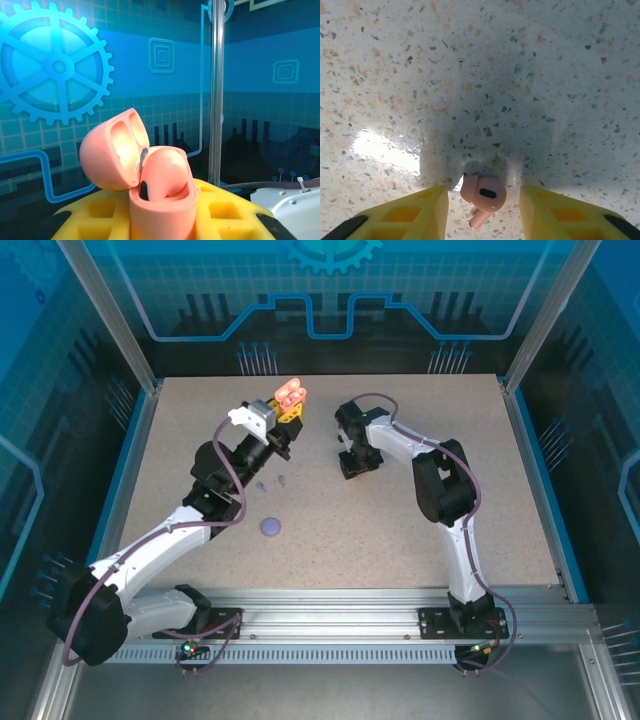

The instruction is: Insert the wireless bluetooth earbuds into the charging case

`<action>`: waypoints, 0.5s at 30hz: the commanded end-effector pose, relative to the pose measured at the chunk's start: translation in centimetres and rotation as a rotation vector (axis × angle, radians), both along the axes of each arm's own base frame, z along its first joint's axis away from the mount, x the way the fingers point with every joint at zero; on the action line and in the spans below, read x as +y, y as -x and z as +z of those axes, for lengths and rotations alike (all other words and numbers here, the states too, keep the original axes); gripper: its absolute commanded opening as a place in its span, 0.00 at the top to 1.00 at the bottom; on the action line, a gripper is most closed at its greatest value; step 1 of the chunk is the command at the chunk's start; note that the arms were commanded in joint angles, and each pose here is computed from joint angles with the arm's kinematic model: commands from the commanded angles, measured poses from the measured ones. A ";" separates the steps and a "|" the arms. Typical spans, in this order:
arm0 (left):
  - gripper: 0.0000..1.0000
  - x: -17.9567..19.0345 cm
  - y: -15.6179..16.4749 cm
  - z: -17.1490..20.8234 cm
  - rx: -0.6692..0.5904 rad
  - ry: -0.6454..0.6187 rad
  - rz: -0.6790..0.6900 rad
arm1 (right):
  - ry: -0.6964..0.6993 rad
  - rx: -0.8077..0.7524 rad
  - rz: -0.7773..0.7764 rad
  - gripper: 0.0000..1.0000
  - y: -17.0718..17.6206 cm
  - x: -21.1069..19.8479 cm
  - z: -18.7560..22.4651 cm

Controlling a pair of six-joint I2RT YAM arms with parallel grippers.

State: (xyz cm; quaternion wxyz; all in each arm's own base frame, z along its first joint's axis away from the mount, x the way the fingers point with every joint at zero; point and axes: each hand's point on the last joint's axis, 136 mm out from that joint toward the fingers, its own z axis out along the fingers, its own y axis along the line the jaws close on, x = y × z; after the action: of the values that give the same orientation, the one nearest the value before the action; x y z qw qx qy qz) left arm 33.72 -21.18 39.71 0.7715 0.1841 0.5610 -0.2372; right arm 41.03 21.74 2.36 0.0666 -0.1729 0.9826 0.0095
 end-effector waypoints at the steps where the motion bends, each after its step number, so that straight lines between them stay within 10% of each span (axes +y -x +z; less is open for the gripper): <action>1: 1.00 -0.3 0.6 1.6 -0.041 0.022 -0.026 | 0.011 0.027 -0.013 0.57 0.7 0.3 -0.7; 15: 1.00 -0.3 0.5 1.5 -0.039 0.022 -0.025 | 0.050 0.011 -0.040 0.60 -0.1 -0.4 -1.1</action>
State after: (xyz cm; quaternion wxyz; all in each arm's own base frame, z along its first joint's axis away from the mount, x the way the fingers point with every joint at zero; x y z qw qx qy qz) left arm 33.72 -21.18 39.71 0.7715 0.1842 0.5610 -0.2370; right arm 40.90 21.82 1.77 0.0624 -0.1657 0.9842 0.0018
